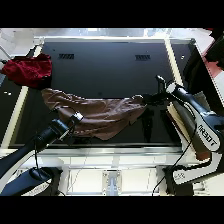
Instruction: Fold the shirts.
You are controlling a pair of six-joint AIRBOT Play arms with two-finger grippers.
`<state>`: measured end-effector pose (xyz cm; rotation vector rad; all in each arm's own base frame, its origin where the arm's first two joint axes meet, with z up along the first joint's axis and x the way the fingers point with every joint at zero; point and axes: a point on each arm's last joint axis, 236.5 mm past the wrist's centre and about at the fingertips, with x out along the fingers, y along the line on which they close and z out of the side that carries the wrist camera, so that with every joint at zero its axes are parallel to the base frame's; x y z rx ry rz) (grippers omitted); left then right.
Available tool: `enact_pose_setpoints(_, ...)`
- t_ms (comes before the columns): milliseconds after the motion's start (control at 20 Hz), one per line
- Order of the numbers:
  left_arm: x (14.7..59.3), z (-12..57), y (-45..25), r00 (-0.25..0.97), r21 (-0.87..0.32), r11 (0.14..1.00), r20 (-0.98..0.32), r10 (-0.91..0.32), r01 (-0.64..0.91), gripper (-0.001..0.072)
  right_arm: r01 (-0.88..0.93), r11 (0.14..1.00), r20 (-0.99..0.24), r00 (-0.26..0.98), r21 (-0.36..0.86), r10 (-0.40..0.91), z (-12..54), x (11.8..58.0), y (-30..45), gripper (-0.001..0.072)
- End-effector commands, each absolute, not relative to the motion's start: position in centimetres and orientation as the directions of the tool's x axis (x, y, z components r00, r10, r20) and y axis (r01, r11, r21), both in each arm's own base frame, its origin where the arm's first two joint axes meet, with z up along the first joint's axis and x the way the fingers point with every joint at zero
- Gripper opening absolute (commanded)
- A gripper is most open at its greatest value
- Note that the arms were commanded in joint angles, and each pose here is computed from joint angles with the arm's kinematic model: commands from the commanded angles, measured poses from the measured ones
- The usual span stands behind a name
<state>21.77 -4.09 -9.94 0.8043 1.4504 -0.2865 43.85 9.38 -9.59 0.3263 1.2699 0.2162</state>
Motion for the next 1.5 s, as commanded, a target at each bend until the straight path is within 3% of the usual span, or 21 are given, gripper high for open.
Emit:
enact_pose_setpoints(0, 22.4, -9.5, -3.7, 0.165, 0.34, 0.701, -0.937, 0.307, 0.627, 0.0008, 0.03, 0.926, -0.885, 0.308, 0.377, 0.35, -9.7, 44.6, 9.9, 0.0014)
enact_pose_setpoints(100, 26.2, -5.8, -1.6, 0.32, 0.51, 0.674, -0.86, 0.397, 0.535, 0.0007, -0.027, 0.929, -0.885, 0.294, 0.37, 0.361, -7.3, 44.2, 10.2, 0.0012)
enact_pose_setpoints(200, 31.2, 3.0, 0.5, 0.55, 0.698, 0.638, -0.688, 0.473, 0.325, 0.0007, -0.142, 0.942, -0.884, 0.327, 0.304, 0.335, -1.6, 43.8, 9.5, 0.0012)
enact_pose_setpoints(250, 32.4, 7.9, 1.3, 0.63, 0.728, 0.654, -0.611, 0.48, 0.207, 0.0007, -0.186, 0.949, -0.878, 0.365, 0.255, 0.308, 2.4, 43.3, 8.8, 0.0012)
enact_pose_setpoints(400, 30.7, 21.9, 5.8, 0.768, 0.605, 0.782, -0.428, 0.477, -0.149, 0.0007, -0.266, 0.955, -0.819, 0.512, 0.133, 0.257, 14.6, 38.9, 7.3, 0.0012)
enact_pose_setpoints(550, 25.1, 33.6, 9.6, 0.85, 0.402, 0.836, -0.213, 0.481, -0.373, 0.0005, -0.332, 0.937, -0.635, 0.703, 0.105, 0.32, 26.5, 32.4, 8.3, 0.0012)
enact_pose_setpoints(700, 21.7, 42.0, 9.6, 0.909, 0.224, 0.895, -0.072, 0.41, -0.386, 0.0005, -0.394, 0.917, -0.368, 0.845, 0.065, 0.389, 37.2, 26.7, 9.5, 0.0011)
enact_pose_setpoints(800, 21.8, 46.7, 8.1, 0.942, 0.215, 0.919, 0.018, 0.334, -0.33, 0.0005, -0.422, 0.906, -0.218, 0.882, 0.03, 0.418, 43.0, 24.0, 10.0, 0.001)
enact_pose_setpoints(900, 24.1, 49.0, 6.4, 0.956, 0.27, 0.919, 0.026, 0.291, -0.287, 0.0005, -0.424, 0.906, -0.099, 0.901, 0.001, 0.422, 47.5, 22.9, 10.1, 0.001)
enact_pose_setpoints(1000, 28.7, 48.6, 4.0, 0.966, 0.363, 0.903, -0.029, 0.256, -0.228, 0.0005, -0.42, 0.908, -0.074, 0.905, -0.003, 0.418, 48.8, 24.3, 10.0, 0.001)
enact_pose_setpoints(1150, 37.8, 43.0, 1.7, 0.938, 0.518, 0.837, -0.17, 0.302, -0.176, 0.0005, -0.393, 0.919, -0.21, 0.896, 0.033, 0.391, 44.7, 31.5, 9.7, 0.001)
enact_pose_setpoints(1300, 46.9, 33.5, 1.4, 0.859, 0.628, 0.772, -0.337, 0.385, -0.1, 0.0005, -0.37, 0.923, -0.401, 0.833, 0.107, 0.381, 36.4, 41.4, 10.0, 0.0011)
enact_pose_setpoints(1450, 54.6, 23.4, 2.8, 0.789, 0.634, 0.77, -0.44, 0.428, -0.064, 0.0006, -0.317, 0.93, -0.566, 0.739, 0.188, 0.366, 24.5, 51.2, 10.2, 0.0011)
